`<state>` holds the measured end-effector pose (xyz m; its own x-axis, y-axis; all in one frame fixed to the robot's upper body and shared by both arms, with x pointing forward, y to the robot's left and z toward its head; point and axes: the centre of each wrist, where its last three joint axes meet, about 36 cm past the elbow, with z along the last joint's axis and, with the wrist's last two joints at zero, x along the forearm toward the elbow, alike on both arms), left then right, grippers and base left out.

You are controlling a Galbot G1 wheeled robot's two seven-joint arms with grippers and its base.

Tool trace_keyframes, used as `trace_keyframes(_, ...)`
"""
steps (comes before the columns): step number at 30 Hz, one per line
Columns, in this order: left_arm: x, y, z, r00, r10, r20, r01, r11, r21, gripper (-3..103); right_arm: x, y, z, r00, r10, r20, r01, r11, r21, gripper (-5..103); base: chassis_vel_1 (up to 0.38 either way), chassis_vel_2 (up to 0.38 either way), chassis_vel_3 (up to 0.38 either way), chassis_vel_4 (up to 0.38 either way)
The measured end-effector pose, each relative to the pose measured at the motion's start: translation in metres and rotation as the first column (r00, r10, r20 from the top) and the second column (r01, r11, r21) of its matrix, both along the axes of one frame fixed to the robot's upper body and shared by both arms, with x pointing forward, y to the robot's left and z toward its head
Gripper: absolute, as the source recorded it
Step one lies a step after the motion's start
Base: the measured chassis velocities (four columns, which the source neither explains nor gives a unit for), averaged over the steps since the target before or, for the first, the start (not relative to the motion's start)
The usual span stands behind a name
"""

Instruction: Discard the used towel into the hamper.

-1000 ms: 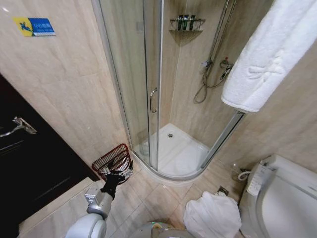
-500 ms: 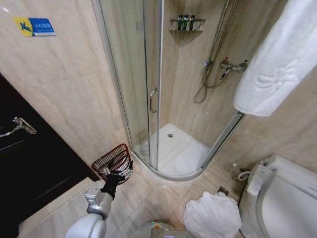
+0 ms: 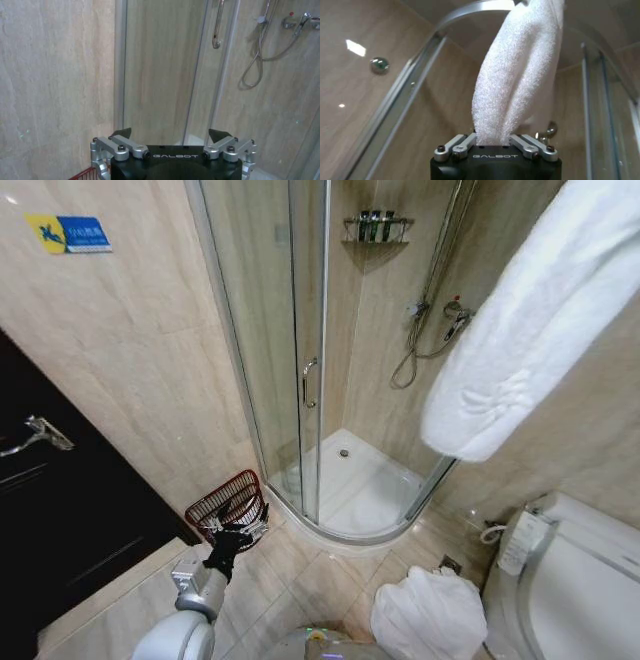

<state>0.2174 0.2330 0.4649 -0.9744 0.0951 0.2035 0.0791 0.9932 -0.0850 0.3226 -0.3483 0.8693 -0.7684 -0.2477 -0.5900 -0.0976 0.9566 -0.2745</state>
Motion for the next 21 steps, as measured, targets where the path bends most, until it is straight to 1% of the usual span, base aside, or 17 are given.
trace_keyframes(2,0.0,0.0,0.0,1.0,0.0,0.0,0.0,1.0,0.0,100,-0.006,0.006,-0.021,1.0,0.016,0.019,-0.015,0.999,-0.044,12,0.0,0.0,0.0,0.0)
trace_keyframes(3,0.0,0.0,0.0,1.0,0.0,0.0,0.0,1.0,0.0,100,-0.006,0.006,-0.021,1.0,0.016,0.019,-0.015,0.999,-0.044,12,0.0,0.0,0.0,0.0)
trace_keyframes(4,0.0,0.0,0.0,1.0,0.0,0.0,0.0,1.0,0.0,100,-0.009,0.01,-0.029,0.999,0.024,0.031,-0.022,0.998,-0.059,12,0.0,0.0,0.0,0.0)
trace_keyframes(6,0.0,0.0,0.0,1.0,0.0,0.0,0.0,1.0,0.0,100,-0.018,0.017,-0.042,0.998,0.044,0.04,-0.042,0.997,-0.065,12,0.0,0.0,0.0,0.0)
trace_keyframes(8,0.0,0.0,0.0,1.0,0.0,0.0,0.0,1.0,0.0,100,-0.02,0.018,-0.047,0.998,0.048,0.045,-0.045,0.997,-0.067,12,0.0,0.0,0.0,0.0)
trace_keyframes(10,0.0,0.0,0.0,1.0,0.0,0.0,0.0,1.0,0.0,100,-0.023,0.019,-0.059,0.997,0.058,0.05,-0.054,0.995,-0.086,12,0.0,0.0,0.0,0.0)
trace_keyframes(14,0.0,0.0,0.0,1.0,0.0,0.0,0.0,1.0,0.0,100,-0.027,0.022,-0.074,0.997,0.076,0.03,-0.074,0.995,-0.072,12,0.0,0.0,0.0,0.0)
trace_keyframes(16,0.0,0.0,0.0,1.0,0.0,0.0,0.0,1.0,0.0,100,-0.031,0.025,-0.091,0.996,0.086,0.003,-0.086,0.995,-0.051,12,0.0,0.0,0.0,0.0)
trace_keyframes(18,0.0,0.0,0.0,1.0,0.0,0.0,0.0,1.0,0.0,100,-0.033,0.023,-0.106,0.997,0.081,-0.011,-0.082,0.996,-0.043,12,0.0,0.0,0.0,0.0)
trace_keyframes(19,0.0,0.0,0.0,1.0,0.0,0.0,0.0,1.0,0.0,100,-0.033,0.023,-0.106,0.997,0.081,-0.011,-0.082,0.996,-0.043,12,0.0,0.0,0.0,0.0)
trace_keyframes(21,0.0,0.0,0.0,1.0,0.0,0.0,0.0,1.0,0.0,100,-0.035,0.019,-0.124,0.997,0.073,-0.033,-0.074,0.997,-0.023,12,0.0,0.0,0.0,0.0)
